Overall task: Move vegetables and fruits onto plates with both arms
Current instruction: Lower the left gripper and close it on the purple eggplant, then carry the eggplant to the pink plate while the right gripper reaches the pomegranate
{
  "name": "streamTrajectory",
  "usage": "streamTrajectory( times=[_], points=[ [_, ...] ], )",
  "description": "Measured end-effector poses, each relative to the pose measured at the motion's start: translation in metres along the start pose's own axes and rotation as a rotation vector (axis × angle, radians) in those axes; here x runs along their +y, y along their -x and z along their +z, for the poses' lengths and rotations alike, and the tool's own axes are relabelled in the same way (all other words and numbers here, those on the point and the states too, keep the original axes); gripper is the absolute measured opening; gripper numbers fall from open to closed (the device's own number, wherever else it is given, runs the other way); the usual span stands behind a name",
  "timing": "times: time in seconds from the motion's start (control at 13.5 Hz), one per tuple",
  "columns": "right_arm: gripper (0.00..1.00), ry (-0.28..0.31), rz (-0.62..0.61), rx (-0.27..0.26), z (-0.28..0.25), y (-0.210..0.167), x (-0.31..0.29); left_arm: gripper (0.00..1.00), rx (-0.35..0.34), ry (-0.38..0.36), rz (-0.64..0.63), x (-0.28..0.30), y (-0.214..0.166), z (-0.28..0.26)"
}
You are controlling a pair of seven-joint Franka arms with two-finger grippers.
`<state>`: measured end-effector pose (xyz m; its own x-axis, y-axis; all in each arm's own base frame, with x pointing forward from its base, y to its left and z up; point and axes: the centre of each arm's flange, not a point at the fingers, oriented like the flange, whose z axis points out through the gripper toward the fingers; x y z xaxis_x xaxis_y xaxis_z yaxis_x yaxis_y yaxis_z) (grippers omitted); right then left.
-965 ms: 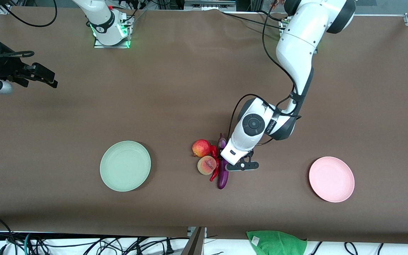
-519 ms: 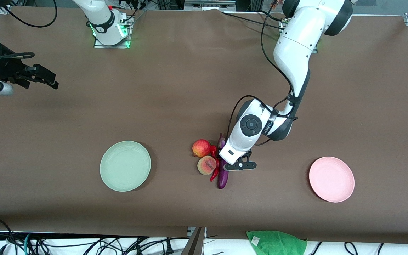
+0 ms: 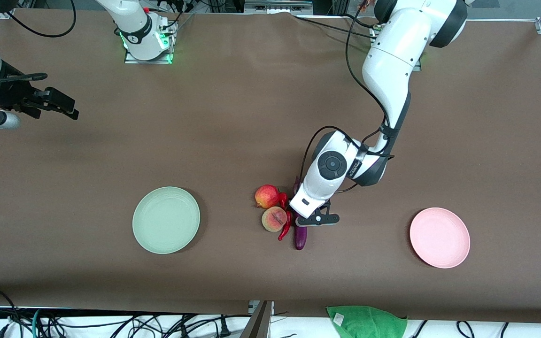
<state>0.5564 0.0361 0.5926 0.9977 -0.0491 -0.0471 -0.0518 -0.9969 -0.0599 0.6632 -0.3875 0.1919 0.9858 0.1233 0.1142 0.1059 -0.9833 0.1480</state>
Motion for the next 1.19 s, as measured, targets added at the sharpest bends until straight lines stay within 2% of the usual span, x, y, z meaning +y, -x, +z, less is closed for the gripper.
streamTrajectory(
  times=[0.07, 0.15, 0.45, 0.52, 0.67, 0.74, 0.82, 1.04, 1.19],
  points=[
    [1.00, 0.000, 0.001, -0.002, 0.001, -0.001, 0.000, 0.37, 0.008, 0.005, -0.005, 0.000, -0.001, 0.001],
    [1.00, 0.000, 0.001, -0.004, 0.002, -0.001, 0.000, 0.44, 0.012, 0.007, -0.014, 0.000, -0.001, 0.003],
    [1.00, 0.000, 0.001, -0.011, 0.006, -0.003, 0.001, 0.83, 0.013, 0.012, -0.044, -0.002, -0.002, 0.005],
    [1.00, 0.000, 0.001, -0.017, 0.009, -0.005, 0.001, 0.88, 0.012, 0.012, -0.048, -0.004, -0.002, 0.006],
    [1.00, 0.001, 0.001, -0.048, 0.025, -0.012, 0.001, 0.87, 0.011, 0.011, -0.050, -0.005, -0.002, 0.008],
    [1.00, 0.001, -0.003, -0.068, 0.036, -0.017, 0.000, 0.82, 0.012, 0.011, -0.049, -0.005, -0.002, 0.009],
    [1.00, 0.001, -0.010, -0.092, 0.049, -0.021, -0.004, 0.82, 0.013, 0.011, -0.050, -0.006, -0.002, 0.010],
    [1.00, 0.003, -0.046, -0.161, 0.088, -0.033, -0.025, 0.66, 0.035, 0.026, -0.051, -0.007, -0.002, 0.020],
    [1.00, -0.004, -0.064, -0.153, 0.103, -0.035, -0.064, 0.44, 0.042, 0.026, -0.054, -0.009, -0.005, 0.019]
  ],
)
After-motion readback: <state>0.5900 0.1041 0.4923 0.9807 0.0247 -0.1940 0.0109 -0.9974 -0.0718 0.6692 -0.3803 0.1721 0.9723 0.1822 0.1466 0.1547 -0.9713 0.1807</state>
